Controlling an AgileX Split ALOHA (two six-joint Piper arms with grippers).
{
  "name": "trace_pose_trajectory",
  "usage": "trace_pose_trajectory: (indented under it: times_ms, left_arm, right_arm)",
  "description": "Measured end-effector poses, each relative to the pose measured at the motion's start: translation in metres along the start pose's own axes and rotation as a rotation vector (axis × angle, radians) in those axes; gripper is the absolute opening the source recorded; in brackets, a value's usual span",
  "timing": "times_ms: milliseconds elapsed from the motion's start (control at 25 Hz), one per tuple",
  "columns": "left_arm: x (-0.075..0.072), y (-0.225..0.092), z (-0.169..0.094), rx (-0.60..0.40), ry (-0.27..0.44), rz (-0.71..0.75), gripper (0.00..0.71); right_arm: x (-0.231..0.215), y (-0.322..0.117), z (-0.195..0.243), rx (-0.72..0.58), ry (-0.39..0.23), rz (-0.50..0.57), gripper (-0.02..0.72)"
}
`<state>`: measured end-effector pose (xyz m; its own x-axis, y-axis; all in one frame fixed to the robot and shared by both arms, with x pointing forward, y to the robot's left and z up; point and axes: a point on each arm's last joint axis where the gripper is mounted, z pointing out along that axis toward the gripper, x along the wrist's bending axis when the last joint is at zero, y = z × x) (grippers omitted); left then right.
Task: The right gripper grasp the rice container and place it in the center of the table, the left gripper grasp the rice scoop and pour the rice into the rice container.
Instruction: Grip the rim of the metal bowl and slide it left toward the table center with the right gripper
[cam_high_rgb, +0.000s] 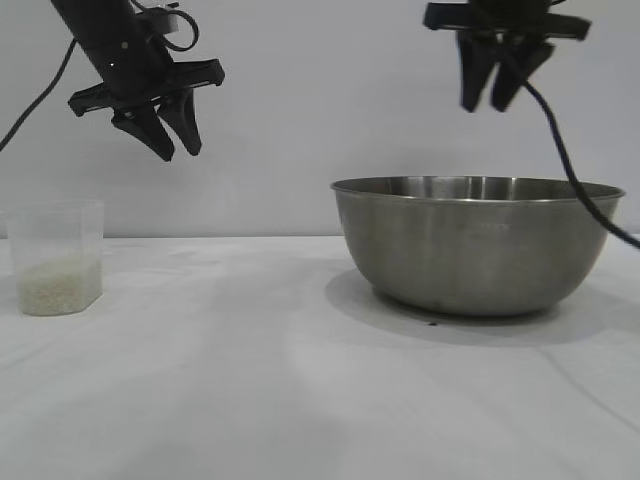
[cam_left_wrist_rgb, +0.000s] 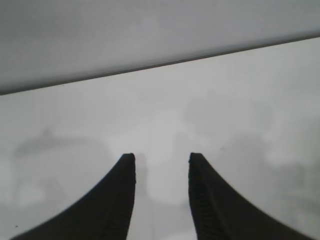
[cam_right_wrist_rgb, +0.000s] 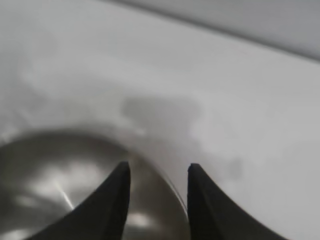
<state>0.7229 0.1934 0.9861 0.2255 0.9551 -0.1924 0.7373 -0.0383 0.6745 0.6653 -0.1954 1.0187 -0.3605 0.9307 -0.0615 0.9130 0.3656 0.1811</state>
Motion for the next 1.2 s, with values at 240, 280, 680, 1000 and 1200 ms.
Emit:
trace_pose_trajectory:
  times_ms: [240,280,680,1000,1200]
  left_arm:
    - [0.000,0.000,-0.001,-0.002,0.000,0.000,0.209]
    - [0.000,0.000,-0.001,-0.002,0.000,0.000,0.209]
    - [0.001,0.001,-0.001,-0.002,0.001,-0.001,0.209]
    - [0.000,0.001,-0.002,-0.004,0.001,0.000,0.209]
    - [0.000,0.001,-0.002,-0.004,0.001,0.000,0.209]
  right_arm:
    - [-0.004,-0.019,0.030,0.098,-0.021,-0.007,0.210]
    - [-0.005,-0.022,0.035,0.106,-0.023,-0.008,0.210]
    - [-0.004,-0.026,0.060,0.130,0.006,0.019,0.071]
    - [0.026,-0.023,0.059,0.139,0.029,-0.044,0.071]
    - [0.067,-0.021,0.057,0.135,0.046,-0.136,0.071]
